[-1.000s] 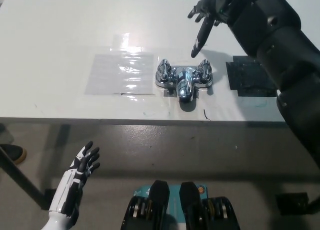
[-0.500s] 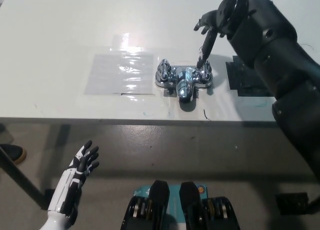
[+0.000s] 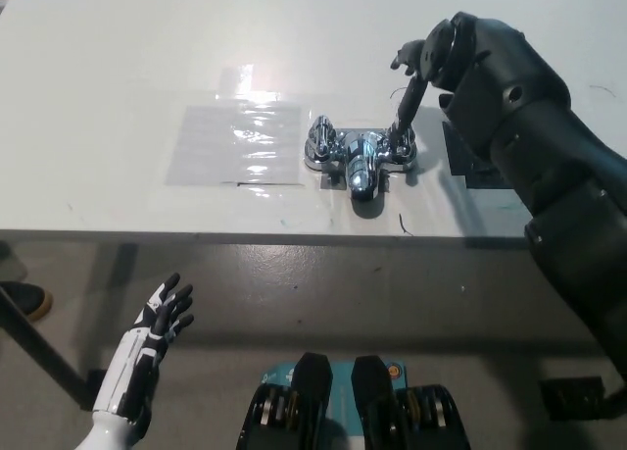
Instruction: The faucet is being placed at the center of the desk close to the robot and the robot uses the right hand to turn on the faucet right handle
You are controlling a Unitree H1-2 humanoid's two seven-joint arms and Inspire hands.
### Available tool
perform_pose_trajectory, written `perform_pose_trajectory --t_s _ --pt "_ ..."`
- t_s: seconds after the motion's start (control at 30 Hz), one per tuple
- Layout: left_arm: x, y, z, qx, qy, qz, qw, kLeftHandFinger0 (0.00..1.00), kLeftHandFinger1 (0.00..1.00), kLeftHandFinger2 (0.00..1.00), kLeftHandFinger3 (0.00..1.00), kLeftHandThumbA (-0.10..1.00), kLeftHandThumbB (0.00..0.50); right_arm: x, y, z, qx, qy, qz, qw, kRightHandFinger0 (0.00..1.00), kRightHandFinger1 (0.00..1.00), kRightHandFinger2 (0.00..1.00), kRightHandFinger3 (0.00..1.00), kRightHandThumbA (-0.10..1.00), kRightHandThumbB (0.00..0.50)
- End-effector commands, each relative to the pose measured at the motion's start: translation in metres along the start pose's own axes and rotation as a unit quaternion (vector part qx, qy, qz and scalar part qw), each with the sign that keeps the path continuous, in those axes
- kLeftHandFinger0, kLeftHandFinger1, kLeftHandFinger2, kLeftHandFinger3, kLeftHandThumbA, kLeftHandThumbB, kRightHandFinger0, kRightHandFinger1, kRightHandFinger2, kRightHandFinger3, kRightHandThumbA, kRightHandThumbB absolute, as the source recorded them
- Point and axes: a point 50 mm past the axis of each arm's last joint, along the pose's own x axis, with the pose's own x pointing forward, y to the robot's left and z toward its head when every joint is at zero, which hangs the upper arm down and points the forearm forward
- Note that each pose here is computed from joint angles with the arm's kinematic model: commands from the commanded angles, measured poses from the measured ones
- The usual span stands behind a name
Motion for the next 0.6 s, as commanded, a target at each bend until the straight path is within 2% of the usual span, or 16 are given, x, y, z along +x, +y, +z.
perform_pose_trajectory --t_s 0.0,0.2,0.23,0.33,0.47,0.57 --pt "0.003 0.003 0.014 0.015 -0.029 -0.007 0.999 1.00 1.00 1.00 1.00 0.94 0.158 -0.011 -0.022 0.017 -0.018 -0.014 -0.066 0.998 1.00 1.00 1.00 1.00 1.00 0.252" --pt "0.006 0.004 0.016 0.013 -0.034 -0.007 0.999 1.00 1.00 1.00 1.00 0.93 0.162 -0.010 -0.020 0.014 0.002 -0.017 -0.059 0.998 1.00 1.00 1.00 1.00 0.98 0.262" --pt "0.007 0.004 0.016 0.014 -0.035 -0.008 0.999 1.00 1.00 1.00 1.00 0.93 0.162 -0.010 -0.019 0.014 0.000 -0.020 -0.056 0.998 1.00 1.00 1.00 1.00 1.00 0.252" --pt "0.008 0.003 0.016 0.014 -0.037 -0.009 0.999 1.00 1.00 1.00 1.00 0.93 0.167 -0.008 -0.017 0.013 -0.003 -0.015 -0.058 0.998 1.00 1.00 1.00 1.00 1.00 0.280" --pt "0.008 0.004 0.017 0.015 -0.036 -0.008 0.999 1.00 1.00 1.00 1.00 0.93 0.160 -0.006 -0.013 0.012 -0.009 -0.012 -0.063 0.998 1.00 1.00 1.00 1.00 1.00 0.277" --pt "0.008 0.004 0.017 0.018 -0.035 -0.006 0.999 1.00 1.00 1.00 1.00 0.95 0.169 -0.005 -0.009 0.014 -0.025 -0.004 -0.064 0.998 1.00 1.00 1.00 1.00 1.00 0.298"
